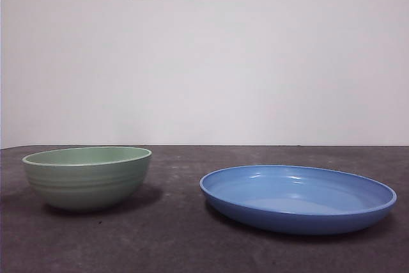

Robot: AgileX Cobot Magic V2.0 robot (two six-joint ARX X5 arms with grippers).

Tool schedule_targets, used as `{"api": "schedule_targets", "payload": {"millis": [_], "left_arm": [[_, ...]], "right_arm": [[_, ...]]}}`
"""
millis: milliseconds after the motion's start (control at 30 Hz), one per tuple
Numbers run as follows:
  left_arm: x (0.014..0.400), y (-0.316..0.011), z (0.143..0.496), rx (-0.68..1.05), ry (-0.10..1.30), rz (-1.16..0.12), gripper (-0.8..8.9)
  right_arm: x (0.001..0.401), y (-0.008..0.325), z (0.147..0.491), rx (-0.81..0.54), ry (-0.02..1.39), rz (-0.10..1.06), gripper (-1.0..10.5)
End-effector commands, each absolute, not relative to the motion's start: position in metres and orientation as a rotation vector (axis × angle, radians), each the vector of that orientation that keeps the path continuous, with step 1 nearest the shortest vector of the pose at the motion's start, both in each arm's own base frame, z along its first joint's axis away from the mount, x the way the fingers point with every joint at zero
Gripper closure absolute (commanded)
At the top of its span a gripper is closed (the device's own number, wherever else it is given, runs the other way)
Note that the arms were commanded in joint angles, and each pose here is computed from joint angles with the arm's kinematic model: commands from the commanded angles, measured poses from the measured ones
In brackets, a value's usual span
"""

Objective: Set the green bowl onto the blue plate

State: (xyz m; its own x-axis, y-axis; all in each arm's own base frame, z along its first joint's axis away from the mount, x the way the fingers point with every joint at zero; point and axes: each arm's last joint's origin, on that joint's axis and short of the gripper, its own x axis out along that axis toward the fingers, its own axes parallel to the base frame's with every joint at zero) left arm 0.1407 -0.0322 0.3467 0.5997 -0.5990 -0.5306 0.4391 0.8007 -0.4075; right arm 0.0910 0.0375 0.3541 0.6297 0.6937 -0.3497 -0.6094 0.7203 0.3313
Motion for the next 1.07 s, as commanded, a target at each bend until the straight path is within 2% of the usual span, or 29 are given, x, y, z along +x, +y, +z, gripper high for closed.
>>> {"api": "schedule_targets", "payload": {"millis": [33,433,800,1067], "left_arm": [[0.147,-0.032,0.348,-0.183,0.702,-0.570,2.74],[0.189,-0.035,0.320,-0.155,0.880,-0.480,2.86],[0.241,-0.040,0.267,-0.172,1.125,-0.427,2.87],[0.270,-0.046,0.229,-0.177,1.235,-0.419,2.96]], "right_arm": [[0.090,0.038,0.360,0.177,0.449,0.761,3.4],[0.090,0.038,0.360,0.177,0.449,0.761,3.4],[0.090,0.038,0.360,0.250,0.489,0.745,3.4],[0.089,0.037,0.358,0.259,0.514,0.740,3.4]]}}
